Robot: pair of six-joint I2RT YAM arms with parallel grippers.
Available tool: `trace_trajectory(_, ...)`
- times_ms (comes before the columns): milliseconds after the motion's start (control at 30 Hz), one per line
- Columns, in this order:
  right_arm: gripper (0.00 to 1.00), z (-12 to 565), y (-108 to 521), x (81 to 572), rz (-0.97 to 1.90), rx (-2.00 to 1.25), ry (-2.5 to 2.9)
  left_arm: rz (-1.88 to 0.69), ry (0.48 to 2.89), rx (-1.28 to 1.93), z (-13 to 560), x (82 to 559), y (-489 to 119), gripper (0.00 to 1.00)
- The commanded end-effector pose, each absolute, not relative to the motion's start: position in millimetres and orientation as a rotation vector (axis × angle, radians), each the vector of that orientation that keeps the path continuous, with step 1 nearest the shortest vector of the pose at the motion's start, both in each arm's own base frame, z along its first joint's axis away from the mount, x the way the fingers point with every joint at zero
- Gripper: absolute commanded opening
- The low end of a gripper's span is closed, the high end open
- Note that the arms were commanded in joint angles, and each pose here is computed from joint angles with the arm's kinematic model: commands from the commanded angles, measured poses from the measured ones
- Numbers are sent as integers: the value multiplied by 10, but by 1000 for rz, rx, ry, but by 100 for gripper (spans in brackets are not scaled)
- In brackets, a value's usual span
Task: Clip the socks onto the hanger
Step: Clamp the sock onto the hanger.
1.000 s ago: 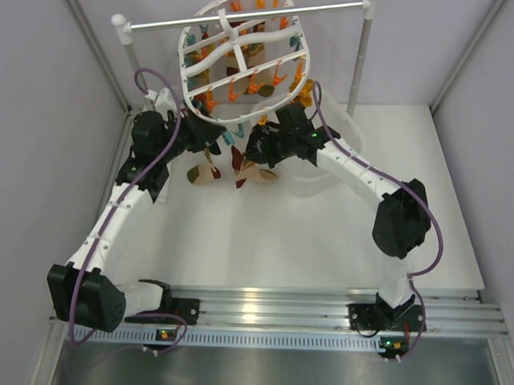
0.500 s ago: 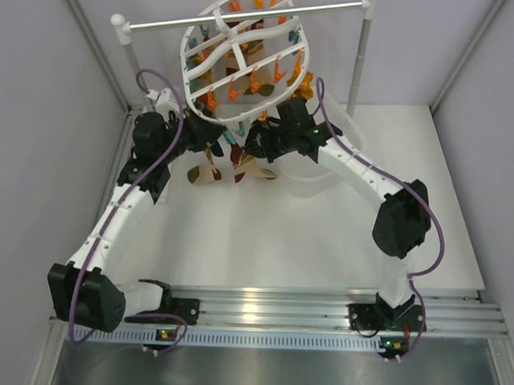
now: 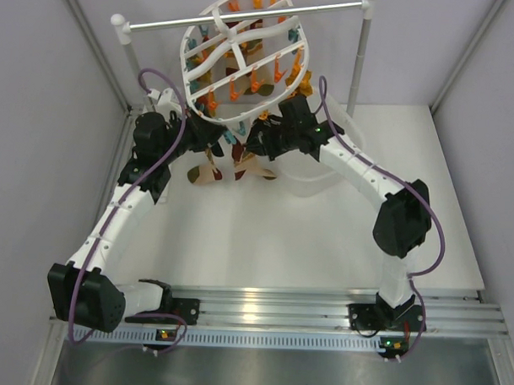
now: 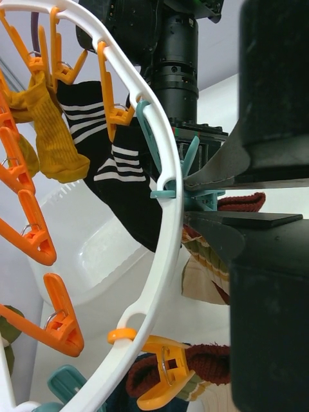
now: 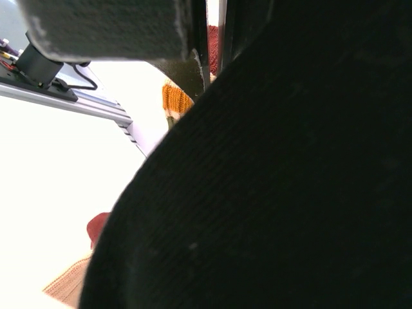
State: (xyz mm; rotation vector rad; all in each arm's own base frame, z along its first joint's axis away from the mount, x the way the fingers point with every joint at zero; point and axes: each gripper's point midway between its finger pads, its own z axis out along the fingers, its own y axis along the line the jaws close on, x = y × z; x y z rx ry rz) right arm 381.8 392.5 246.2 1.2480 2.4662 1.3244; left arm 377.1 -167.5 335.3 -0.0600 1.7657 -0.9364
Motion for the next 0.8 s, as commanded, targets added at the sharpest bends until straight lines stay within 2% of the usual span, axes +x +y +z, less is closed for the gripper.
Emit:
trace_trajectory(0,0,2809,3857,3960,1438,1212,2365,-890,1779,-47,3299,3756,-1634,0)
trace_trajectory(767,0,2890,4039,3902,1484,1152,2370,-949,1799,-64,3251,3700,-1733,0)
